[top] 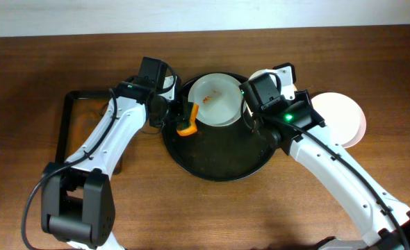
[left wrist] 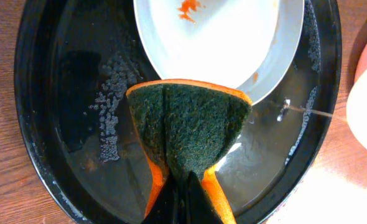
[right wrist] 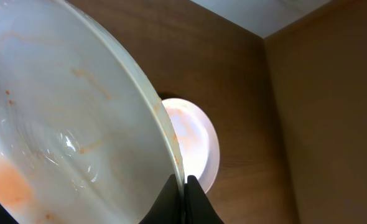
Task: Clean dirty plates on tray and stack at the side
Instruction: 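Lift the plate with the right gripper and stack it on the first plate, then move the right gripper back to the last plate on the tray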
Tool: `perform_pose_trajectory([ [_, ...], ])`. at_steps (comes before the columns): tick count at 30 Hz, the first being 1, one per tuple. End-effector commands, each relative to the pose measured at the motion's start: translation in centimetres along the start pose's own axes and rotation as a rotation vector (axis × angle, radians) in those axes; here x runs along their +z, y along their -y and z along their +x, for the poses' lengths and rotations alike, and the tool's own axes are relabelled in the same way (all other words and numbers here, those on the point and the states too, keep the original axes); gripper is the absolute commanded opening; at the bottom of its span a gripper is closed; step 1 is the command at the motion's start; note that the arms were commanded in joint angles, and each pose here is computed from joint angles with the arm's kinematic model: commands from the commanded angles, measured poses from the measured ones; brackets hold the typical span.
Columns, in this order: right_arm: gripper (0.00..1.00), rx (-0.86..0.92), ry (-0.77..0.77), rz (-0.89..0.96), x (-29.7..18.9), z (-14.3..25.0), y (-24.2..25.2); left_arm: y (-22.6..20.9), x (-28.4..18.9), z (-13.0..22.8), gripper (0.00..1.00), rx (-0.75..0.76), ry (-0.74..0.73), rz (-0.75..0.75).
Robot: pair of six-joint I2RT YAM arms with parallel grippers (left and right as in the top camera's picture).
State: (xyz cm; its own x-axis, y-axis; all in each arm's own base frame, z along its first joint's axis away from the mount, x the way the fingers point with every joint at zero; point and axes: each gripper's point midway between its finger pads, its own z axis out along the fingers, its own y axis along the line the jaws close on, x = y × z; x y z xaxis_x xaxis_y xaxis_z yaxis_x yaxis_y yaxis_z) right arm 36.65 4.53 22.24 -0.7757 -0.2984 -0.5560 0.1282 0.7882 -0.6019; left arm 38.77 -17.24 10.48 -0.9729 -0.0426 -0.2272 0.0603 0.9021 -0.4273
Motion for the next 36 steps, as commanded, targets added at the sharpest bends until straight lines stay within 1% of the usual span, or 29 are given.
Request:
perform_pose_trajectory([
  [1,0.04,0.028,0.025,0.060,-0.5,-0.4,1.4,1.1,-1.4,-0.8,0.01,0.033,0.037,0.040],
  [5,0.04,0.034,0.026,0.063,-0.5,-0.4,1.4,1.1,-1.4,-0.9,0.01,0.034,0.039,0.041],
  [8,0.04,0.152,0.015,0.065,-0.1,-0.2,1.8,1.1,-1.4,-0.9,0.01,0.034,0.038,0.041],
  [11,0.04,0.255,-0.028,0.035,1.1,0.4,2.5,1.0,-1.4,-0.8,0.01,0.033,0.037,0.036],
  [16,0.04,0.447,-0.162,-0.034,5.3,2.1,6.5,0.5,-1.4,-1.1,0.01,0.053,0.049,0.005],
  [19,0.04,0.578,-0.244,-0.055,8.0,4.3,9.6,0.5,-1.4,-1.1,0.01,0.059,0.052,-0.002],
  [23,0.04,0.726,-0.339,-0.110,10.9,7.3,12.2,0.5,-1.4,-1.2,0.01,0.060,0.055,-0.001],
  [25,0.04,0.797,-0.401,-0.165,12.5,9.1,12.6,0.6,-1.4,-1.2,0.01,0.061,0.057,0.000],
  [27,0.04,0.851,-0.463,-0.245,14.2,10.5,11.9,0.5,-1.4,-1.2,0.01,0.061,0.057,0.000],
  [30,0.04,0.885,-0.528,-0.303,16.0,11.9,10.7,0.6,-1.4,-1.2,0.01,0.061,0.056,0.000],
  [31,0.06,0.882,-0.547,-0.307,16.4,12.3,10.3,0.6,-1.4,-1.2,0.01,0.061,0.057,0.000],
  [32,0.19,0.878,-0.563,-0.309,16.8,12.6,9.9,0.6,-1.4,-1.2,0.01,0.061,0.056,0.000],
  [33,0.44,0.875,-0.575,-0.311,16.9,12.9,9.7,0.6,-1.4,-1.2,0.01,0.060,0.056,0.000],
  [34,0.56,0.873,-0.579,-0.312,17.0,12.9,9.6,0.5,-1.4,-1.2,0.01,0.060,0.056,0.000],
  [36,0.57,0.884,-0.560,-0.343,16.7,12.2,9.4,0.5,-1.4,-1.2,0.01,0.060,0.056,-0.001],
])
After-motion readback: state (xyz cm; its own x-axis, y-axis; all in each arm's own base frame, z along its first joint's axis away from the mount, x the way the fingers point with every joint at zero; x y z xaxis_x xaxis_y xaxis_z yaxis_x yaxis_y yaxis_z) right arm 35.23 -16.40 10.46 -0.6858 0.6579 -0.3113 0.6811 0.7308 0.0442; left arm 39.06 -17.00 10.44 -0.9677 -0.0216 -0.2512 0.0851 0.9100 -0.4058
